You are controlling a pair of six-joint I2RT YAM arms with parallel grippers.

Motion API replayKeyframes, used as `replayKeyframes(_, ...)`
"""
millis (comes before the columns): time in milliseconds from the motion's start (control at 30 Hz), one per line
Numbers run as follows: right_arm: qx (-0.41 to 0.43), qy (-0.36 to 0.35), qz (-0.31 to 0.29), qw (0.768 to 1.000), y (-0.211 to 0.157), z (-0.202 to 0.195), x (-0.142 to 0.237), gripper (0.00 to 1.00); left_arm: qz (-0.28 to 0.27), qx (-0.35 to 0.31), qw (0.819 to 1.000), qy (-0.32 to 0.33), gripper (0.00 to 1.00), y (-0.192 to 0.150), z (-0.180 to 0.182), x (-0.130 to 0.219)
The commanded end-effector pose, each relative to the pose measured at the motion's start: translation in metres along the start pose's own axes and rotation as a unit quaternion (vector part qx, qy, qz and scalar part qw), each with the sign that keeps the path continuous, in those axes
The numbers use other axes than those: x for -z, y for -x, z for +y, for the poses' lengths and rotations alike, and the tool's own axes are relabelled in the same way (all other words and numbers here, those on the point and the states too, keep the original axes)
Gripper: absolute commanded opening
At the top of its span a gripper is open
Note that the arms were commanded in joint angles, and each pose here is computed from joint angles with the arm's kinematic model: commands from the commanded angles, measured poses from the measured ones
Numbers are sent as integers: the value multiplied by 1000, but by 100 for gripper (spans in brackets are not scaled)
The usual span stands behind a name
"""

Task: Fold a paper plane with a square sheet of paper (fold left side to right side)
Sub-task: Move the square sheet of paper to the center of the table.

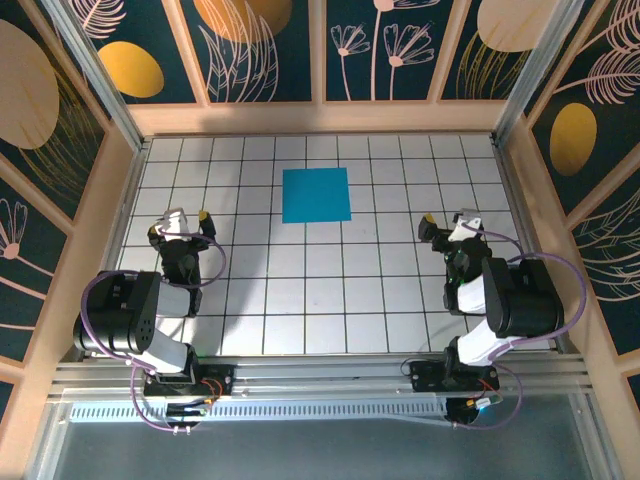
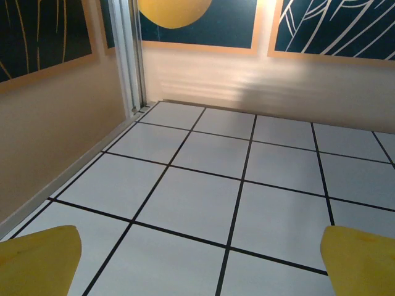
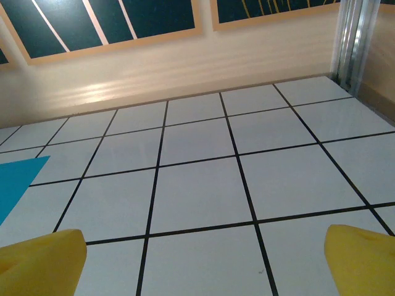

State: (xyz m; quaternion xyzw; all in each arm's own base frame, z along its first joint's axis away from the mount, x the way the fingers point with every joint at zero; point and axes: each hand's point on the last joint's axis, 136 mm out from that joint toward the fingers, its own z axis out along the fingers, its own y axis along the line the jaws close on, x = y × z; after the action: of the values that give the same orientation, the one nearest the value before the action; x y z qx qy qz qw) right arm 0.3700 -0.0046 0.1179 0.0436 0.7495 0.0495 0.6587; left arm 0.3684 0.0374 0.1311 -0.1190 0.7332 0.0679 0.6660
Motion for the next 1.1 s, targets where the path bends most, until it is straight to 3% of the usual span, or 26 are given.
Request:
replayKeyframes(0,12,3,-17,1000,11,1,-4,99,-12,13,1000,-2,99,7,0,-1)
replayKeyframes(767,3,12,-20,1000,13,0,-2,99,-11,13,1000,-2,99,7,0,-1)
replayKeyframes(967,-3,-9,-39,999,41,-3,11,99,11,4,1000,-2,99,19,-4,-9)
replayKeyframes(1067,-37,-15,-37,999,59,-3,18,99,26,5,1000,-1,99,46,-10,-18)
